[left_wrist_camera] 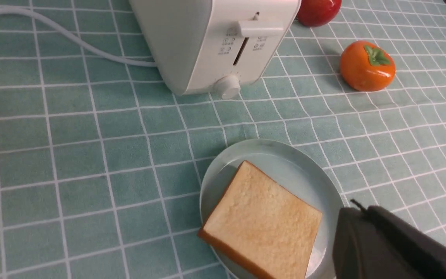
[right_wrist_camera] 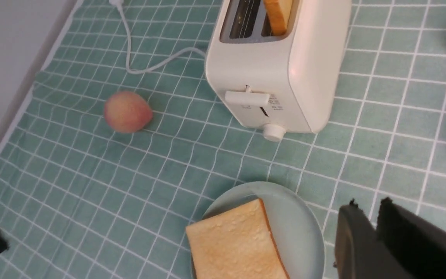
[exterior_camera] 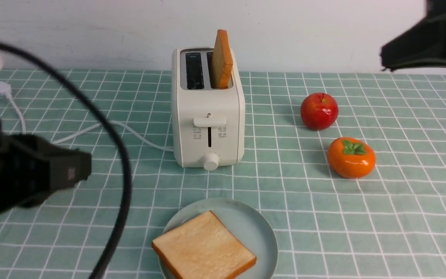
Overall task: Take toasted bread from bread machine on blue coffee table place on plate.
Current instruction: 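Grasp the toast slice in the toaster and pull it up out of the slot with the right gripper, then place the held slice of bread on top of the slice on the plate with the right gripper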
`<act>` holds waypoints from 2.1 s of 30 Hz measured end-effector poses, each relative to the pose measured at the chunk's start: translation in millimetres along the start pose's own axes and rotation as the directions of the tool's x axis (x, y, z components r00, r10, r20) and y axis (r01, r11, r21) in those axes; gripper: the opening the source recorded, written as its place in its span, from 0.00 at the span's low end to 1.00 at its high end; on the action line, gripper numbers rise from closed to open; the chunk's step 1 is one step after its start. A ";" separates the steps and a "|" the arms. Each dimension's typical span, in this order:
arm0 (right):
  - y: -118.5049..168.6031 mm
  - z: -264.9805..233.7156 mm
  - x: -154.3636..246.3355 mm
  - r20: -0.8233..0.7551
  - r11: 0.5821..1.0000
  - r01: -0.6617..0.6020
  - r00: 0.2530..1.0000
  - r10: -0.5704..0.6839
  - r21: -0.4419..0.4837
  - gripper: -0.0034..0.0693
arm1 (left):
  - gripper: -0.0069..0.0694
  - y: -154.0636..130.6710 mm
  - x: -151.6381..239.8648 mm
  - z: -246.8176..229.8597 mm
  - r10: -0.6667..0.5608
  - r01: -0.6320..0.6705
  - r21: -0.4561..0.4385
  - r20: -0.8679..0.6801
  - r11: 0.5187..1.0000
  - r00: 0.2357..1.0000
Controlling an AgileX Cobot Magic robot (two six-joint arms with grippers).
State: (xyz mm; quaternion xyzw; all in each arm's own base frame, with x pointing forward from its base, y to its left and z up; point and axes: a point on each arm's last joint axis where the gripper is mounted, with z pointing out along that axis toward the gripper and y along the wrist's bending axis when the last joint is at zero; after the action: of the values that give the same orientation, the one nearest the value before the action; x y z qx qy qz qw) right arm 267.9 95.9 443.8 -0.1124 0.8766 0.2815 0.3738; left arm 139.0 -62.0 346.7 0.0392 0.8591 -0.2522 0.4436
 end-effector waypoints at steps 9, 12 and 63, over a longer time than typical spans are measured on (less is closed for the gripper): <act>21.9 102.8 -53.7 0.078 0.985 0.161 0.983 -0.165 0.060 0.23 | 0.07 5.0 39.4 -38.9 0.022 -0.028 0.032 0.182 0.999 0.983; 22.6 135.0 -64.9 0.131 0.983 0.173 0.975 -0.180 0.059 0.29 | 0.07 4.2 43.8 -46.7 0.028 -0.038 0.042 0.210 0.998 0.977; 38.7 -65.4 -47.8 0.056 0.945 0.241 0.964 -0.259 0.219 0.18 | 0.07 6.8 54.3 -49.7 0.081 -0.084 0.012 0.144 0.996 0.986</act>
State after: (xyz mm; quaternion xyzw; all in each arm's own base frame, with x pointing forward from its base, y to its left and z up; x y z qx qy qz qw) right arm 246.6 89.1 530.7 -0.1706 0.8637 0.1419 0.4526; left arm 71.3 -41.3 325.3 0.0605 0.8203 -0.2437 0.5139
